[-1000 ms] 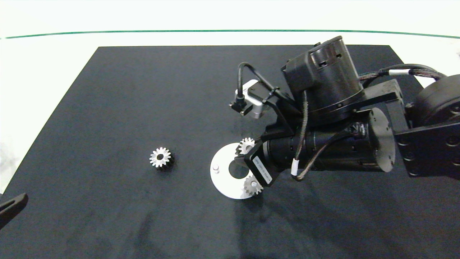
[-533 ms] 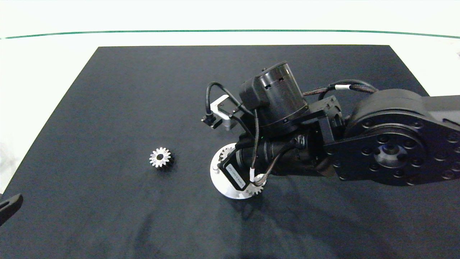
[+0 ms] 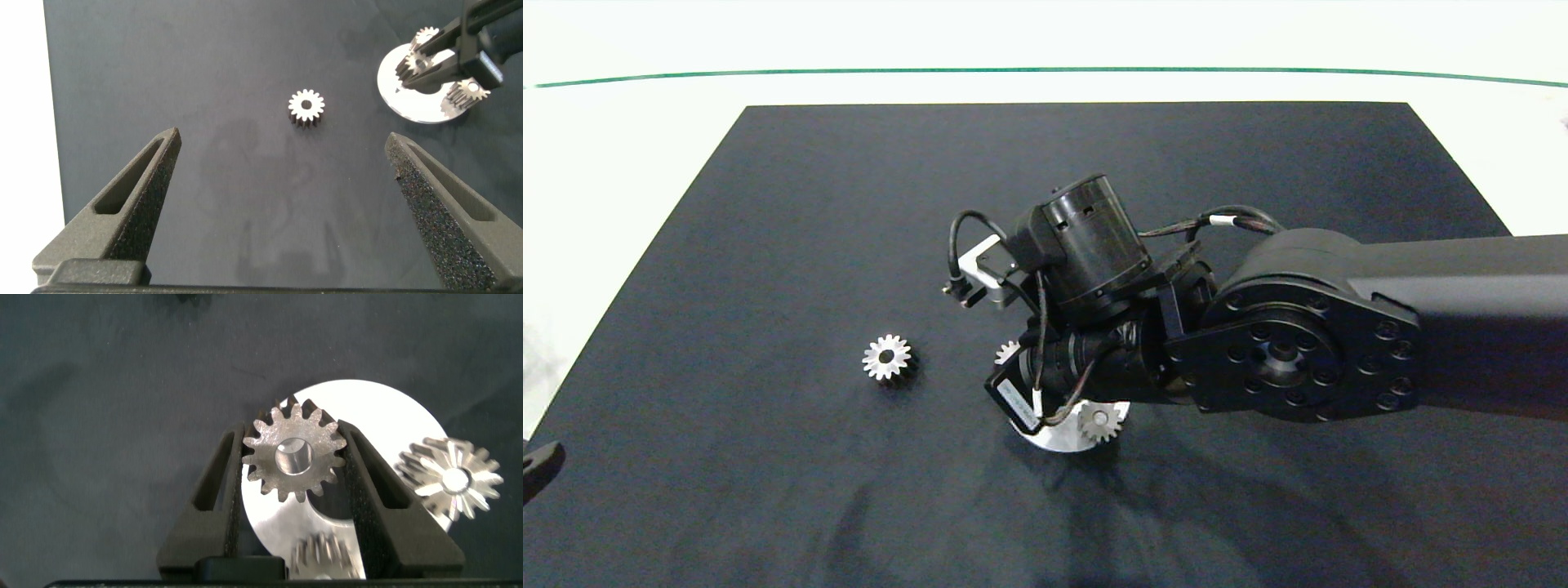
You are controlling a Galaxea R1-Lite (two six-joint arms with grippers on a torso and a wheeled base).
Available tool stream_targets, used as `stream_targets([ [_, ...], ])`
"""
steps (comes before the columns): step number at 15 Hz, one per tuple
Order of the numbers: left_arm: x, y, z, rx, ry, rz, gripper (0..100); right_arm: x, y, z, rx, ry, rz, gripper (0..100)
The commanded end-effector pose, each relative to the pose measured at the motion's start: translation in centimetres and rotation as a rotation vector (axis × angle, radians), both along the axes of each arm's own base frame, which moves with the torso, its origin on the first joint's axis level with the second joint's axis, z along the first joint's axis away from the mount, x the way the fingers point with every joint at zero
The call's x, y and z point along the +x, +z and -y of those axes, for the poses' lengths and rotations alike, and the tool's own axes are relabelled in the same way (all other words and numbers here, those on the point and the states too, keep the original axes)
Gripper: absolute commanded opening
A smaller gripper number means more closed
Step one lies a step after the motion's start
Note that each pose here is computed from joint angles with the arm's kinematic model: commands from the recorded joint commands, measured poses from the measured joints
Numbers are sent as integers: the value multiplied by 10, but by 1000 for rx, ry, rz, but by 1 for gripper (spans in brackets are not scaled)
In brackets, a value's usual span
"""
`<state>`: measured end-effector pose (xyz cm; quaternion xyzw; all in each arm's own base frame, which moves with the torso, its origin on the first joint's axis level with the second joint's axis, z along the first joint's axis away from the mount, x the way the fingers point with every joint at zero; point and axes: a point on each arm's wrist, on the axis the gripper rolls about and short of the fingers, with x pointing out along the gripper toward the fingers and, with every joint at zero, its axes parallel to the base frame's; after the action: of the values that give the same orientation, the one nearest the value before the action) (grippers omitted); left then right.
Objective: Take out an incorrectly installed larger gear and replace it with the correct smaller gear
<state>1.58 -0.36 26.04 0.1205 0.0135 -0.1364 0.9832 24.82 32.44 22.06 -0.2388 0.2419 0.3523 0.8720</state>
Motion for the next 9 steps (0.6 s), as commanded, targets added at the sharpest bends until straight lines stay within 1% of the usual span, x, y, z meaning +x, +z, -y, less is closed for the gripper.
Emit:
stream_targets([
  [1,0,0,0,2,0,1,100,6,-11,-9,-22,-9,-2,22],
  [3,-1,0,0,1,0,2,100,8,-15,-12,-27,-9,-7,22],
  [9,-1,0,-1,0,0,5,100,7,-19,-14,-37,-8,-11,22],
])
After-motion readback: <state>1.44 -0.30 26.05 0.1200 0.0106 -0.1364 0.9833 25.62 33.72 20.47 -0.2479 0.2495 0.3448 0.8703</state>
